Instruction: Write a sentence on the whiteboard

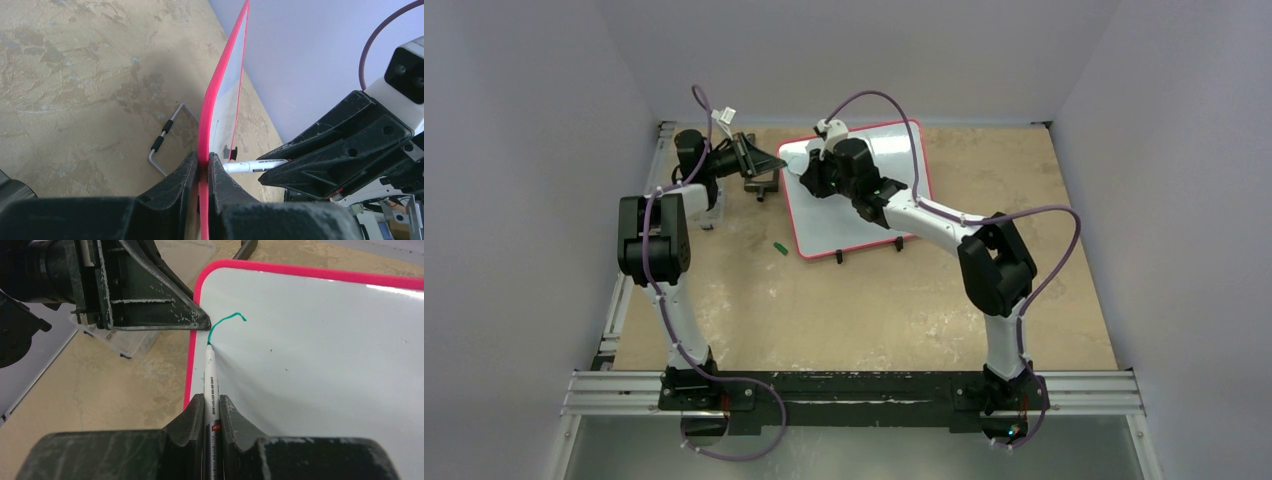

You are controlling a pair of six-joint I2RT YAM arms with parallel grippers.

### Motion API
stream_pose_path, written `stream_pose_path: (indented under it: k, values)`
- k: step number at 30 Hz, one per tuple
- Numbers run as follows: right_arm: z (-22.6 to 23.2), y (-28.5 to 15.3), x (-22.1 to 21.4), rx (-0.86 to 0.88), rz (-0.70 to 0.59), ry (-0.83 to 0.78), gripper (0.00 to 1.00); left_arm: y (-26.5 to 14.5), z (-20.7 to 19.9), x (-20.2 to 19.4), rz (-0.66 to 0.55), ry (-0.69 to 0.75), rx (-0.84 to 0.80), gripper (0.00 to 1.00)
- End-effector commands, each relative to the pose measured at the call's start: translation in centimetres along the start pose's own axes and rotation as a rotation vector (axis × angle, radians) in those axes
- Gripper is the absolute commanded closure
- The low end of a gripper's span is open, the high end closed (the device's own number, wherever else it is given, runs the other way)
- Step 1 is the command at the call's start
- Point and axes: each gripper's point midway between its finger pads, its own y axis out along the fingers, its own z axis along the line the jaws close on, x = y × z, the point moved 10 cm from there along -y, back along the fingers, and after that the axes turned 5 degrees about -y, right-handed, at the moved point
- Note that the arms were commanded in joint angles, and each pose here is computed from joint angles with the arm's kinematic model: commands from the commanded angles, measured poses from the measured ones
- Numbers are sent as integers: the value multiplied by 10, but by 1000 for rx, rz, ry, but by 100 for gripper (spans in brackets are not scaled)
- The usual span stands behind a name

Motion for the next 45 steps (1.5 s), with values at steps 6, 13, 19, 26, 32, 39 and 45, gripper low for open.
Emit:
stream_pose_path:
  k: [6, 13, 19, 26, 32, 39, 45]
  values:
    - [-3, -24, -4, -30, 27, -12, 100, -3, -13, 10, -9, 99, -51, 100]
    - [-7, -29, 5, -83, 6, -34, 100, -3, -13, 10, -11, 101, -53, 100]
    - [-8, -30, 18, -132, -18, -37, 100, -3, -13, 10, -12, 102, -53, 100]
    - [-6, -32, 27, -131, -31, -43, 100, -3, -12, 10, -16, 99, -58, 100]
    - [4, -40, 37, -45, -76, -33, 100, -3, -13, 10, -18, 101, -61, 100]
    - [8, -35, 37, -24, -80, -23, 100, -3, -13, 9, -16, 99, -63, 100]
    - [7, -26, 34, -33, -65, -13, 100, -4, -13, 9, -17, 99, -62, 100]
